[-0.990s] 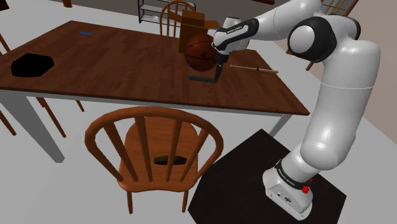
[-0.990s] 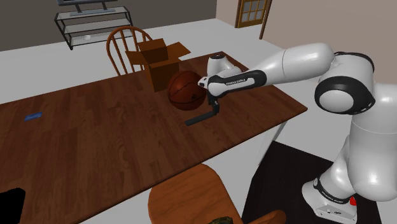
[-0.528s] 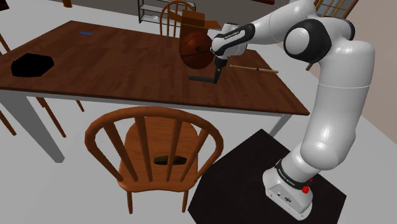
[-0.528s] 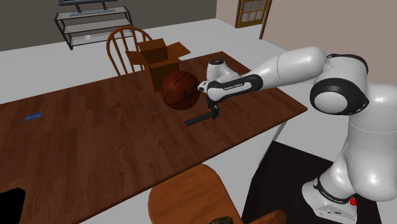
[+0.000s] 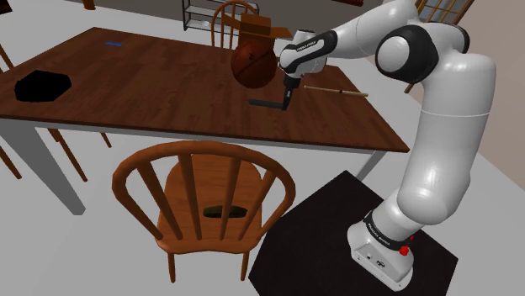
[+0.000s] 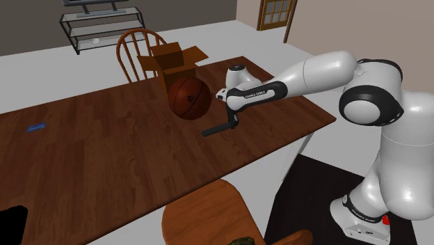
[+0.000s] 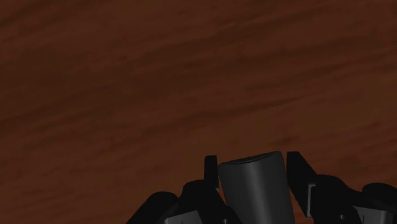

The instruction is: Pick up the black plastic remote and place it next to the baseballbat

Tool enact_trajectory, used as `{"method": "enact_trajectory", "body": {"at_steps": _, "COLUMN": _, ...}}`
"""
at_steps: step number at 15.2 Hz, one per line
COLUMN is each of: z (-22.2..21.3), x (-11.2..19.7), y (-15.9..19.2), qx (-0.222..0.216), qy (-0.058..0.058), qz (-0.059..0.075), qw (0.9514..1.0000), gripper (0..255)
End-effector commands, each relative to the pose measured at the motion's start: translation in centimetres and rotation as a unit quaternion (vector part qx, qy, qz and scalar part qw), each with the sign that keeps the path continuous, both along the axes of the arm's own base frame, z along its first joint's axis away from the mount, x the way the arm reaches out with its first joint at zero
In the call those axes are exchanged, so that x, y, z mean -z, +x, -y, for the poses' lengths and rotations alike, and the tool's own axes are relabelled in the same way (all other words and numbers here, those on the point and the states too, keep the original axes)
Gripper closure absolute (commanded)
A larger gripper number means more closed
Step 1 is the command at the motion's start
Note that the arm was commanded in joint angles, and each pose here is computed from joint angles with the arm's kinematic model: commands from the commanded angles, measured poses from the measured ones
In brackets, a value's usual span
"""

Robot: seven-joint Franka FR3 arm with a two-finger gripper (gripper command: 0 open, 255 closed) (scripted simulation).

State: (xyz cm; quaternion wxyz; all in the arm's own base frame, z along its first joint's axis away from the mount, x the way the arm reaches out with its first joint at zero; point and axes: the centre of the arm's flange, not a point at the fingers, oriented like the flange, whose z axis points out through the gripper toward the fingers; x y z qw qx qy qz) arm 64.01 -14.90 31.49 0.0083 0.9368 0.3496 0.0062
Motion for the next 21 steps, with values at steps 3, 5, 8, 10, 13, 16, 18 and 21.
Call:
{"method": "enact_trajectory", "body": {"at_steps": 3, "z": 0.1, "x": 0.2, "y": 0.1, "qx": 0.001, "qy": -0.001, "qz": 0.0, "qw": 1.0, "gripper": 255}}
{"method": "enact_trajectory", "body": {"at_steps": 5, "z": 0.1, "x": 0.2, "y": 0.1, "qx": 0.001, "qy": -0.001, "qz": 0.0, "qw": 1.0, "gripper": 255}}
{"method": "enact_trajectory", "body": {"at_steps": 8, "z": 0.1, "x": -0.9, "y": -0.1, "qx": 0.001, "qy": -0.001, "qz": 0.0, "qw": 1.0, "gripper": 255}}
{"method": "enact_trajectory", "body": {"at_steps": 10, "z": 0.1, "x": -2.0, "y": 0.0, "qx": 0.001, "qy": -0.001, "qz": 0.0, "qw": 1.0, "gripper": 255}}
{"method": "enact_trajectory", "body": {"at_steps": 13, "z": 0.1, "x": -3.5, "y": 0.0, "qx": 0.001, "qy": -0.001, "qz": 0.0, "qw": 1.0, "gripper": 255}}
{"method": "enact_trajectory", "body": {"at_steps": 16, "z": 0.1, "x": -5.1, "y": 0.0, "qx": 0.001, "qy": -0.001, "qz": 0.0, "qw": 1.0, "gripper": 255}}
{"method": "enact_trajectory", "body": {"at_steps": 18, "z": 0.1, "x": -6.2, "y": 0.0, "qx": 0.001, "qy": -0.001, "qz": 0.0, "qw": 1.0, "gripper": 255}}
{"method": "enact_trajectory", "body": {"at_steps": 21, "z": 0.1, "x": -7.8, "y": 0.0, "qx": 0.001, "qy": -0.001, "qz": 0.0, "qw": 1.0, "gripper": 255}}
